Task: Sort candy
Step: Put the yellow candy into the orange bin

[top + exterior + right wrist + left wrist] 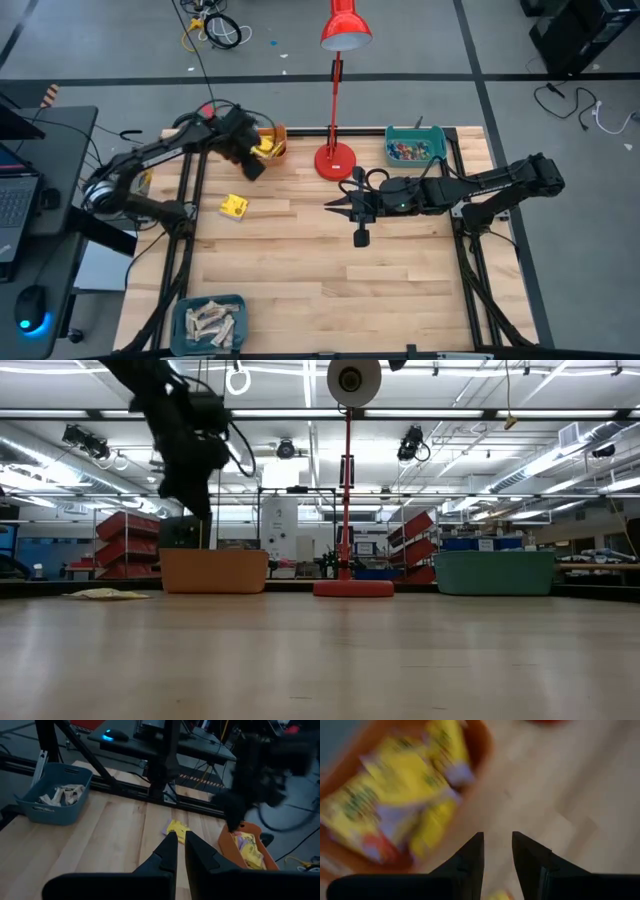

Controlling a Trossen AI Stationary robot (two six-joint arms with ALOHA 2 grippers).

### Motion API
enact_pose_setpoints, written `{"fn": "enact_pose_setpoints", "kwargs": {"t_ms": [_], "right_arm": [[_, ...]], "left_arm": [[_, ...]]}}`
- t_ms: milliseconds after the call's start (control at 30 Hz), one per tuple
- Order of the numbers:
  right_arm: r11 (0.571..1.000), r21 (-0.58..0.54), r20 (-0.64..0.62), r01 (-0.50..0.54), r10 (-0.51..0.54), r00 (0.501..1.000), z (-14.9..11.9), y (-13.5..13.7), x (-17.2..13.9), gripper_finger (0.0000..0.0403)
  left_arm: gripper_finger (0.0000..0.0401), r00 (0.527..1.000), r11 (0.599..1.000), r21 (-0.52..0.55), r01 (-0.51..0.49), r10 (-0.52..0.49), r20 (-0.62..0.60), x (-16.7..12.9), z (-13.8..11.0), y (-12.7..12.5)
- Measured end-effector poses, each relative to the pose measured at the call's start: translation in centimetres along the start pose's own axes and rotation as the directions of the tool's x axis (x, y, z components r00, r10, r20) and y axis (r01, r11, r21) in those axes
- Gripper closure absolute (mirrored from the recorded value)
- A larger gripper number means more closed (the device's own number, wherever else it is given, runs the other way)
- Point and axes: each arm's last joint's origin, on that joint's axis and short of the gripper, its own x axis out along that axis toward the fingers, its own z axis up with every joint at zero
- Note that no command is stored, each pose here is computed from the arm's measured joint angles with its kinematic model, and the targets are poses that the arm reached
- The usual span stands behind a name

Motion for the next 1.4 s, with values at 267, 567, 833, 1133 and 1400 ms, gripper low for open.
{"fn": "enact_pose_setpoints", "kwargs": {"t_ms": [267,567,833,1133,1400], "right_arm": [[1.0,0.003,-0.002,0.005,-0.005,1.0,0.0,0.0,0.0,0.038],[1.0,0.029,-0.017,0.004,-0.004,1.0,-0.7,0.1,0.1,0.038],[0.997,0.08,-0.034,0.008,-0.006,0.999,-2.8,0.5,0.6,0.038],[0.992,0.123,-0.042,0.012,-0.007,0.999,-4.3,0.8,0.8,0.038],[0.992,0.127,-0.018,0.015,-0.012,1.0,-4.1,0.7,0.8,0.038]], "left_arm": [[0.03,0.996,0.994,0.063,0.092,-0.092,-0.001,-5.1,-3.5,-5.5],[0.0309,0.993,0.989,0.105,0.102,-0.107,0.041,-7.7,-6.8,-10.4],[0.0308,1.0,0.994,0.107,0.01,-0.01,0.007,-7.6,-8.8,-12.5],[0.0306,0.988,0.987,0.027,-0.156,0.156,-0.011,-4.4,-11.9,-12.4],[0.0306,0.974,0.969,-0.097,-0.227,0.228,0.0,-0.6,-14.2,-11.3]]}}
